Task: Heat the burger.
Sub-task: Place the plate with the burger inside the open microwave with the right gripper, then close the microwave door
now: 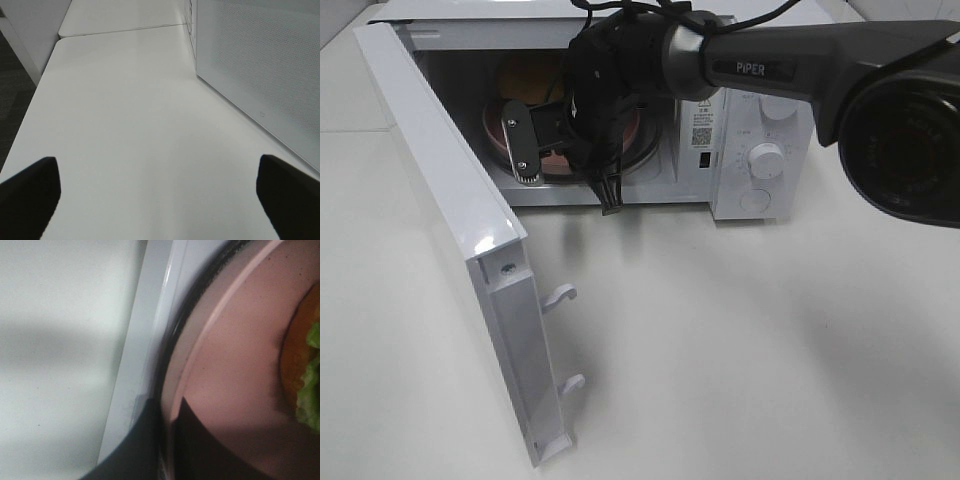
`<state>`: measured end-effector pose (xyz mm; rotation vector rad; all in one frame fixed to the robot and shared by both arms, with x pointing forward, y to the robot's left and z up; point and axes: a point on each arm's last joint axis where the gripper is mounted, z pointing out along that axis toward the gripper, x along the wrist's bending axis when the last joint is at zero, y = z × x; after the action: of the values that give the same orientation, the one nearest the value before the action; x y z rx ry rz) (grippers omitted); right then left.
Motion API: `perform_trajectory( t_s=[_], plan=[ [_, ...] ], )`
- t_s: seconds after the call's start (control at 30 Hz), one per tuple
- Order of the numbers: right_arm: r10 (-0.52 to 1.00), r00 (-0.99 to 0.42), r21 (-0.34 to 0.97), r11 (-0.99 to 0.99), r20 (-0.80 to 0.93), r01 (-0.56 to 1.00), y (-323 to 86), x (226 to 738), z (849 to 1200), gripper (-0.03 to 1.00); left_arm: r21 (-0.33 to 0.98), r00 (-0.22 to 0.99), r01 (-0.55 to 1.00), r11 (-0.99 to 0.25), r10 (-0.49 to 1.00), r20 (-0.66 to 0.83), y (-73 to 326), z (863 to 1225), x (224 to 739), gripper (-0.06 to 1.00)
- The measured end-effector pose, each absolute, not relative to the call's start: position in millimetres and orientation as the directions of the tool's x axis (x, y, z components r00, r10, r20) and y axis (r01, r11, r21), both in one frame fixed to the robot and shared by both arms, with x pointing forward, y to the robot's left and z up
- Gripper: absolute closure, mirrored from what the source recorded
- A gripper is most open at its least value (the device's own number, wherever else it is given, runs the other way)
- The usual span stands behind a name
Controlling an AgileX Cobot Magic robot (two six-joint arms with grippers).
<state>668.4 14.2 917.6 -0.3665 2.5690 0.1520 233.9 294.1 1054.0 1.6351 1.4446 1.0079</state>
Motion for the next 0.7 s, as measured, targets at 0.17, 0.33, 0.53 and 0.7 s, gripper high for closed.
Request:
perform_trajectory(
  t_s=[0.17,0.33,0.53,0.7],
  plan=[
    [-0.219,-0.822,0.043,0.958,-0.526,-0.282,15,668,918,0.86,0.896,0.066,0.429,-0.111,0.994,0.092,294,1054,234,-0.04],
    [-0.213,-0.812,0.053,0.957,-0.544,-0.286,16,670,920,0.69,0.896,0.066,0.429,-0.111,0.994,0.092,294,1054,234,-0.04],
    [-0.204,-0.812,0.063,0.957,-0.547,-0.283,17,670,924,0.50,0.896,0.066,0.429,-0.111,0.994,0.092,294,1054,234,-0.04],
    [-0.175,-0.832,0.074,0.965,-0.526,-0.250,14,667,931,0.35,0.896,0.066,0.429,-0.111,0.994,0.092,294,1054,234,-0.04]
  ],
)
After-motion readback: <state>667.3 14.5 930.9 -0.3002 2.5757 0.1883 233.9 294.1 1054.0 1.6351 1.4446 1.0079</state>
